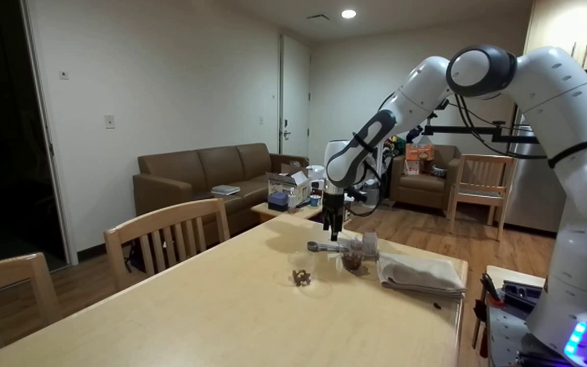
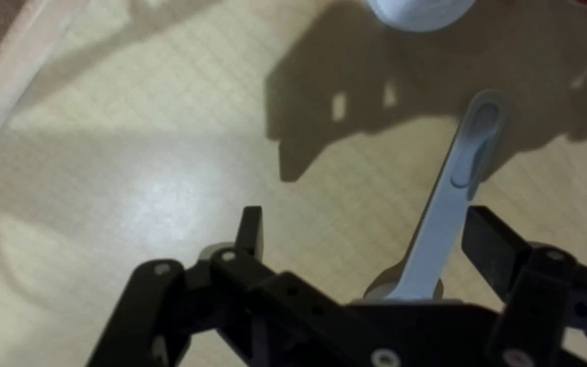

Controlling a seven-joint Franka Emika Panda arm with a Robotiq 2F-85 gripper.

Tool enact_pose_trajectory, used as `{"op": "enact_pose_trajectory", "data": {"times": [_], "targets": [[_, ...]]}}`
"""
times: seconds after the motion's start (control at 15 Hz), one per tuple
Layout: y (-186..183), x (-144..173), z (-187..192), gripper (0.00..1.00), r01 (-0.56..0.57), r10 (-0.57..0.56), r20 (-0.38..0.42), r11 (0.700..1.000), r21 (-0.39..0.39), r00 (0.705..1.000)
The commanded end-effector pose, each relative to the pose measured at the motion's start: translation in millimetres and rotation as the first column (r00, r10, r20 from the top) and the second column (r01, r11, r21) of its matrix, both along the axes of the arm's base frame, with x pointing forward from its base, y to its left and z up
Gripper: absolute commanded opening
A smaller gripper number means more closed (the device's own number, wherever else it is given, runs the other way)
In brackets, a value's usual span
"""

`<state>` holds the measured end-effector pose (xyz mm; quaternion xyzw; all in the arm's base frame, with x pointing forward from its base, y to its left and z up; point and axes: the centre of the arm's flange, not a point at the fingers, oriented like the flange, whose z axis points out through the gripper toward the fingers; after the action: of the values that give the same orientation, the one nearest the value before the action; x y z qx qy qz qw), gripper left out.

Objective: Move the grey measuring spoon to the left

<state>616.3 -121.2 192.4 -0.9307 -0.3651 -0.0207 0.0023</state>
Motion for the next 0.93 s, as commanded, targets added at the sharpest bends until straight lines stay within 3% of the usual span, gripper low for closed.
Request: {"op": "enact_pose_trajectory", "data": {"times": [0.0, 0.4, 0.87], "targets": [[7, 0, 1, 1.00, 0.014, -0.014, -0.041, 1.000, 0.004, 0.999], [22, -5, 0, 1.00, 0.015, -0.014, -0.121, 1.000, 0.007, 0.993], [9, -4, -19, 1.00, -0.022, 0.023, -0.035, 0.999, 0.027, 0.999]]}}
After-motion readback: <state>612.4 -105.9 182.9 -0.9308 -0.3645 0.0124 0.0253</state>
